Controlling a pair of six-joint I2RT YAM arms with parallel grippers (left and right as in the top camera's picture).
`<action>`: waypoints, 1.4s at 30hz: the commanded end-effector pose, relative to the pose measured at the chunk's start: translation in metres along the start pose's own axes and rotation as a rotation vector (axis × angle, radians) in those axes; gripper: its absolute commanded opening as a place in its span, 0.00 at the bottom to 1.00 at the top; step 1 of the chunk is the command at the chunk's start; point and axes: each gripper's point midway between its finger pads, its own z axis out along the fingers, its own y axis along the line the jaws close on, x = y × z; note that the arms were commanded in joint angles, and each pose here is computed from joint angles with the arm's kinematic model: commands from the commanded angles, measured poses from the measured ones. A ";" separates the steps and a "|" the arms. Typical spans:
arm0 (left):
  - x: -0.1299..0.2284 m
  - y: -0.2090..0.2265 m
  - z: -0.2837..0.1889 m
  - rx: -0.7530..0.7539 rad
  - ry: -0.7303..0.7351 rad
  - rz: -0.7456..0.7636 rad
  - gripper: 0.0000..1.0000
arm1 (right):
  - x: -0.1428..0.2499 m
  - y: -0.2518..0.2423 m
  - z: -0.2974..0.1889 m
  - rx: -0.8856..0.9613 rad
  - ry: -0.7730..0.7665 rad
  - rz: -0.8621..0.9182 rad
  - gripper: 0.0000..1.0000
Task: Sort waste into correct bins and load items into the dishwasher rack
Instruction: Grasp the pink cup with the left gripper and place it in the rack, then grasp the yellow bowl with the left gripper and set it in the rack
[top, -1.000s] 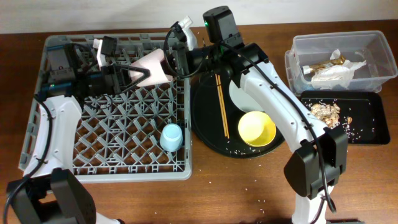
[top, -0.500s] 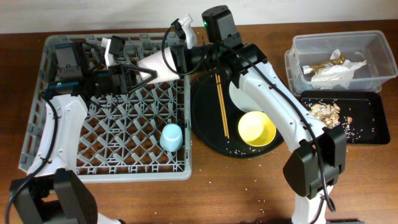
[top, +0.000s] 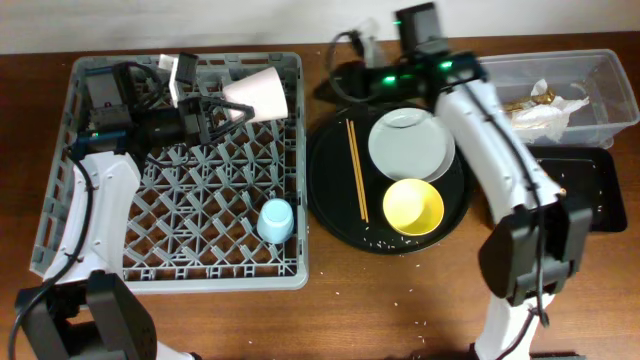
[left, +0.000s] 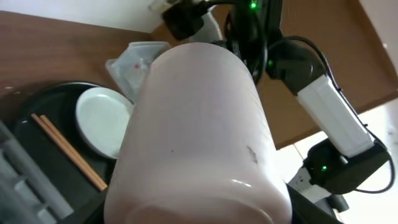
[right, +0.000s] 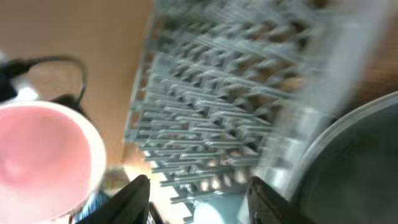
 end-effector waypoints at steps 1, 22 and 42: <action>-0.009 0.013 -0.003 -0.119 -0.027 0.031 0.43 | -0.006 -0.024 -0.041 0.071 -0.046 0.001 0.52; 0.131 0.131 0.029 -1.152 0.809 -0.045 0.86 | 0.050 -0.108 -0.079 0.532 0.096 0.195 0.57; 0.029 0.063 0.170 -0.878 0.393 0.060 0.86 | 0.025 -0.122 -0.159 0.972 -0.155 0.331 0.56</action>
